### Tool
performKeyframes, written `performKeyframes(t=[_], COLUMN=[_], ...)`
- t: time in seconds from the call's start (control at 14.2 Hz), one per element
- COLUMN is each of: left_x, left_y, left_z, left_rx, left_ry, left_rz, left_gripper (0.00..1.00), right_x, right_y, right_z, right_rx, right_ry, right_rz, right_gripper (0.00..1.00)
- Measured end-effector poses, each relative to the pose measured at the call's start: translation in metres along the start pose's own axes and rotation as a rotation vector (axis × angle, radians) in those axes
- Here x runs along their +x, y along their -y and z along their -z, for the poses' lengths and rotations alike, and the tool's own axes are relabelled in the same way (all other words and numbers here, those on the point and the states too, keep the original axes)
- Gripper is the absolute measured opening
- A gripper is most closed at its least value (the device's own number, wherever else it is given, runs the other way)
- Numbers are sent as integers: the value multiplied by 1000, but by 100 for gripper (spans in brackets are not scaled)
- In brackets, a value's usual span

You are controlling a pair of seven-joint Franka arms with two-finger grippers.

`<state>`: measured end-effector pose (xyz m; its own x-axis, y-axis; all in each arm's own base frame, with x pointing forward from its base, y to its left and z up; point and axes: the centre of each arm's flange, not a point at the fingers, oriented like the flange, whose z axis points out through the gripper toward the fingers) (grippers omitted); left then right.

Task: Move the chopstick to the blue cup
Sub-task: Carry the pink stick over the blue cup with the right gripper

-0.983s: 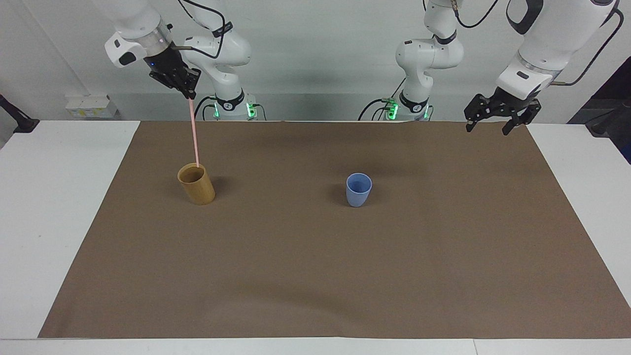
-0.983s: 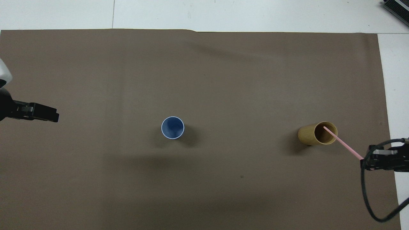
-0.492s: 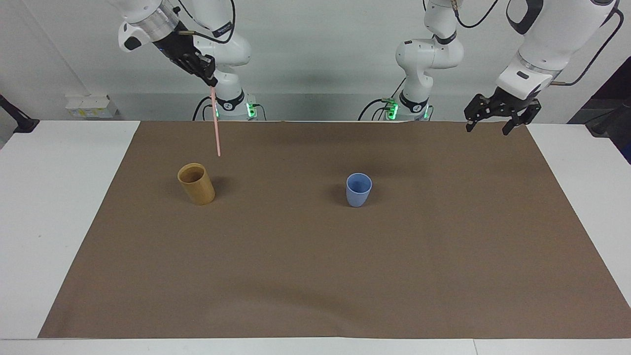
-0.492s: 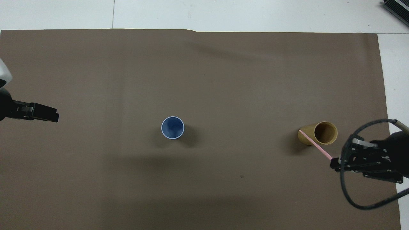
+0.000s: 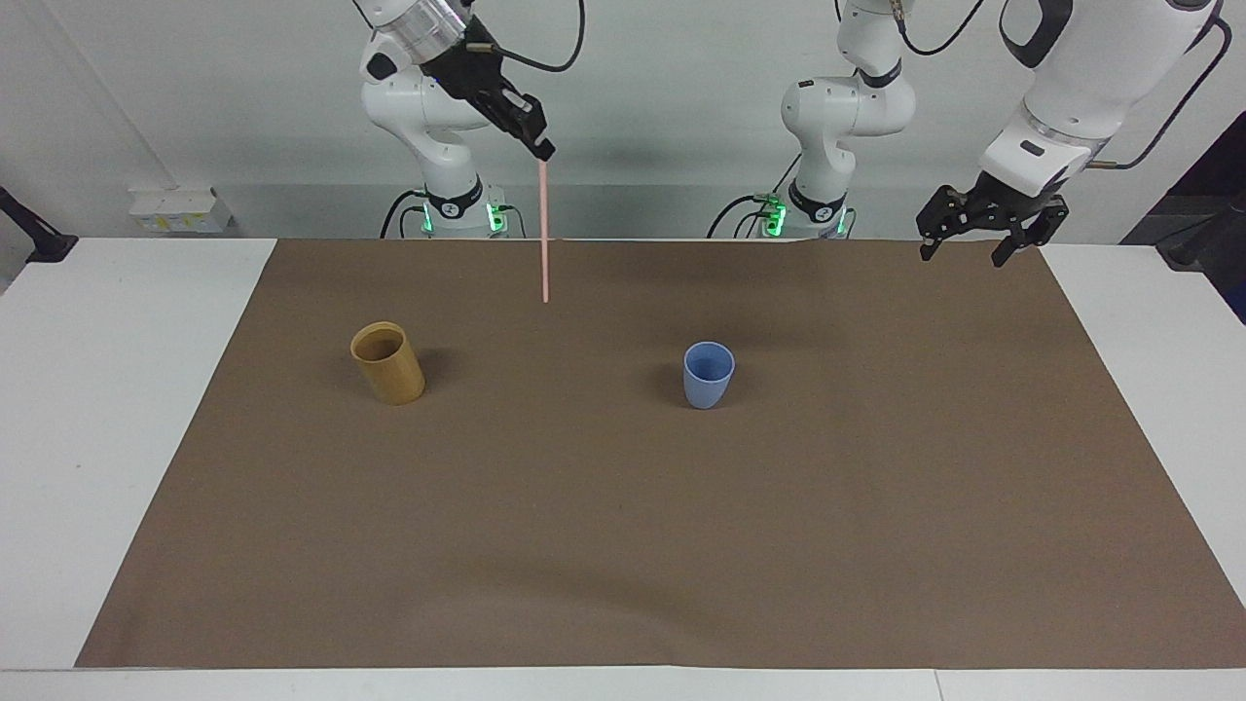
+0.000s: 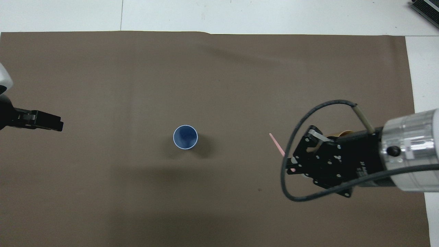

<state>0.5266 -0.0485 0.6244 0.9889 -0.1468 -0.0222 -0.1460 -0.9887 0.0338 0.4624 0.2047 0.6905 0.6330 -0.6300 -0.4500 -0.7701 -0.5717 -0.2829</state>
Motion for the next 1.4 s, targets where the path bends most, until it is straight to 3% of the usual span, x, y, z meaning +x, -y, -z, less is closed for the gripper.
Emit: performKeyframes(t=[0.21,0.56,0.84,1.12,1.4], left_x=[0,0,0,0,0], left_y=[0,0,0,0,0], left_z=[0,0,0,0,0], left_rx=[0,0,0,0,0], left_ry=[0,0,0,0,0], left_rz=[0,0,0,0,0], left_gripper=[100,100,100,100,100], right_x=[-10,-16,-37,-37,-32], right_y=[30,66,94,105,113], right_z=[-20,-63,-121,-153,-179], right_rx=[55,52,53,53,58], right_ry=[93,166,202,216,190], right_rz=[-139,-261,-307,-328,-340], right_gripper=[8,8,8,8,8])
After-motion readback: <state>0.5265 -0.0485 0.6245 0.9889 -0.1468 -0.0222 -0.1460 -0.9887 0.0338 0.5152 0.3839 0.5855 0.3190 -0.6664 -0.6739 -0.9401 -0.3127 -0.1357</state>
